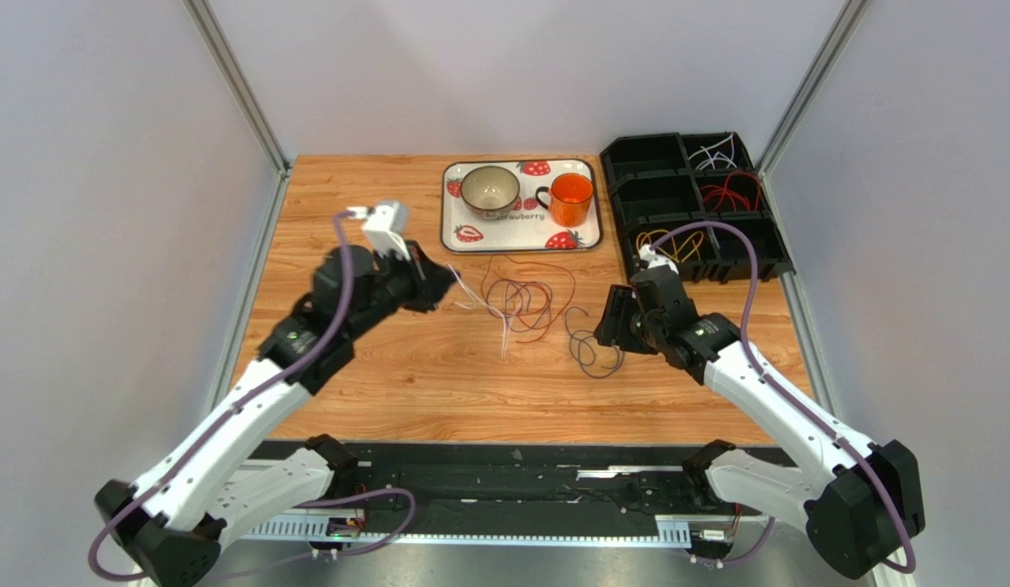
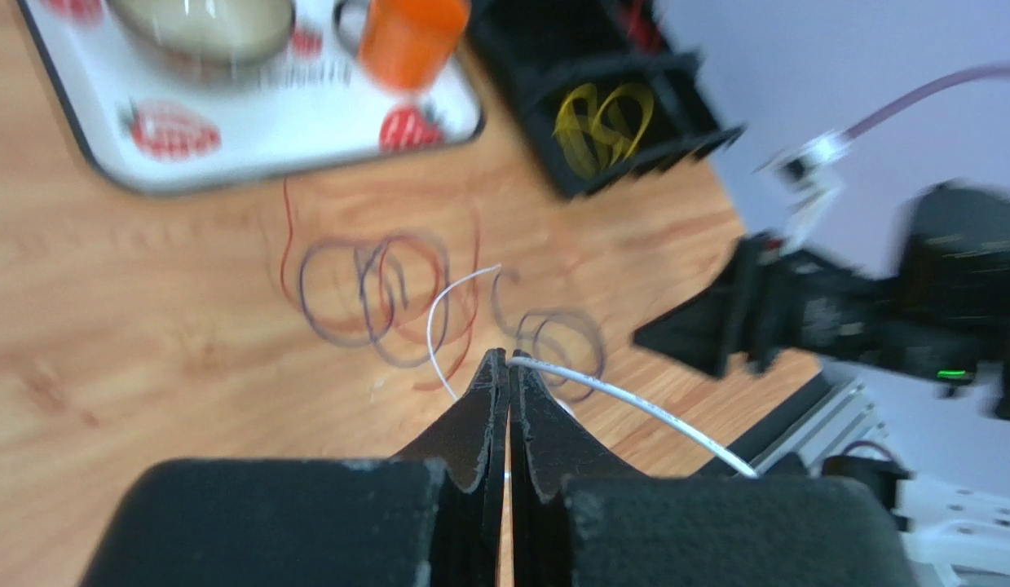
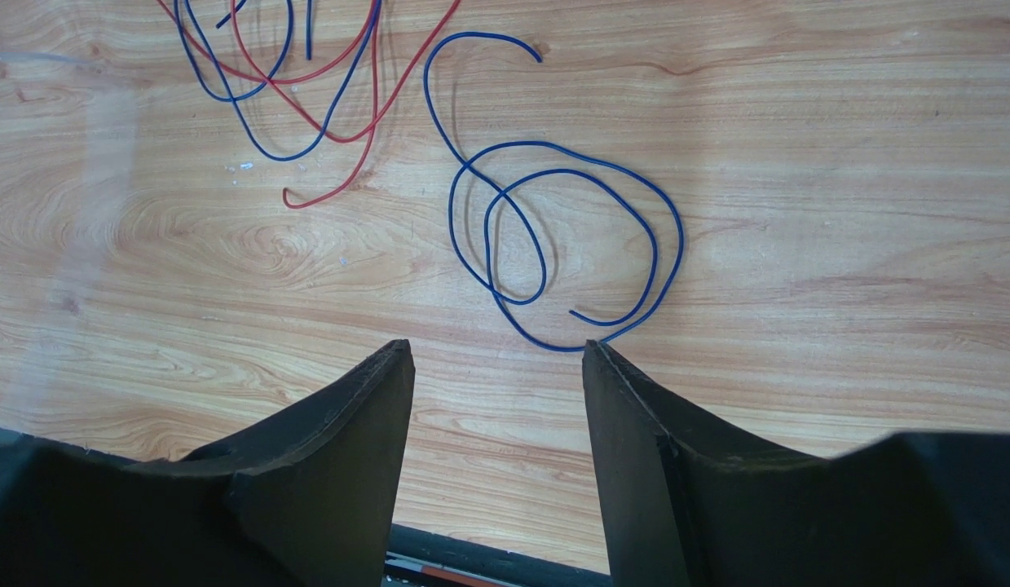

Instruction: Untangle the cables

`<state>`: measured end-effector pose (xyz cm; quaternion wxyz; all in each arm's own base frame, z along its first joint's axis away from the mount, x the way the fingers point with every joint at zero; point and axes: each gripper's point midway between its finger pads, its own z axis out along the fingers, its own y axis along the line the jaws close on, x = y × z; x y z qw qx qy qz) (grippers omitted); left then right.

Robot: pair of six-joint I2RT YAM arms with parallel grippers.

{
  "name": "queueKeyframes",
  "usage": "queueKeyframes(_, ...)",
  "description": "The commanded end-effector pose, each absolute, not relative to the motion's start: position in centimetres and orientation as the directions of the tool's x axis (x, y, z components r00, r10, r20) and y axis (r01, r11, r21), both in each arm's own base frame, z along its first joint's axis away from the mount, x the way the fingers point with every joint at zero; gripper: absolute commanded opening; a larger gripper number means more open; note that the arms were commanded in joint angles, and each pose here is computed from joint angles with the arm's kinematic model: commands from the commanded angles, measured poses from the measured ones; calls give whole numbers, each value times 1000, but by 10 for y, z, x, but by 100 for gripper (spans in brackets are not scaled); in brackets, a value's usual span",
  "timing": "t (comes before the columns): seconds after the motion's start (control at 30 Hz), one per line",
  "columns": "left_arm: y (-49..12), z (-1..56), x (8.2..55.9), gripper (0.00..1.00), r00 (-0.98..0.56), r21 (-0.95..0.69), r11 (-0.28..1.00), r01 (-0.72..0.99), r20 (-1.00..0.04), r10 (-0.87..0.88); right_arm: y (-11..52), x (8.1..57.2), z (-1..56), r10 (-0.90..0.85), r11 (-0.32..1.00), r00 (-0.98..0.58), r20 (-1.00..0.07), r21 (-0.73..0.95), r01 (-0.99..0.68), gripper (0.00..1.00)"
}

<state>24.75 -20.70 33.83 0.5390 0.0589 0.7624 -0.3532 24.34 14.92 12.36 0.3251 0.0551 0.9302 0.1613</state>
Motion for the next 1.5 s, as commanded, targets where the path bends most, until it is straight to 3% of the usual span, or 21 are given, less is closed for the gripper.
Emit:
queueKeyframes(0.0,-226,241,252,0,-576,-563,732,382,-765,-287,152,246,131,205,937,-763,-613,349,-28,57)
queueKeyframes(0.2,-262,157,245,0,-700,-594,723,352,-680,-218,160,237,138,205,911,-753,-626,403,-88,57)
queueKeyframes(0.6,-306,77,249,0,-792,-558,768,315,-600,-112,193,195,129,152,816,-827,-541,541,-204,58)
queueKeyframes(0.73,-308,57,244,0,-804,-548,780,303,-586,-99,210,188,131,96,786,-824,-558,551,-282,59)
queueKeyframes(1.07,-298,32,234,0,-805,-528,805,270,-583,-112,251,174,117,-109,798,-810,-576,435,-417,61)
queueKeyframes(1.27,-289,35,233,0,-757,-488,834,259,-639,-138,272,166,99,-216,796,-810,-545,382,-469,61)
queueKeyframes(1.47,-297,32,232,0,-757,-470,836,282,-645,-107,246,175,75,-164,911,-844,-510,251,-329,63)
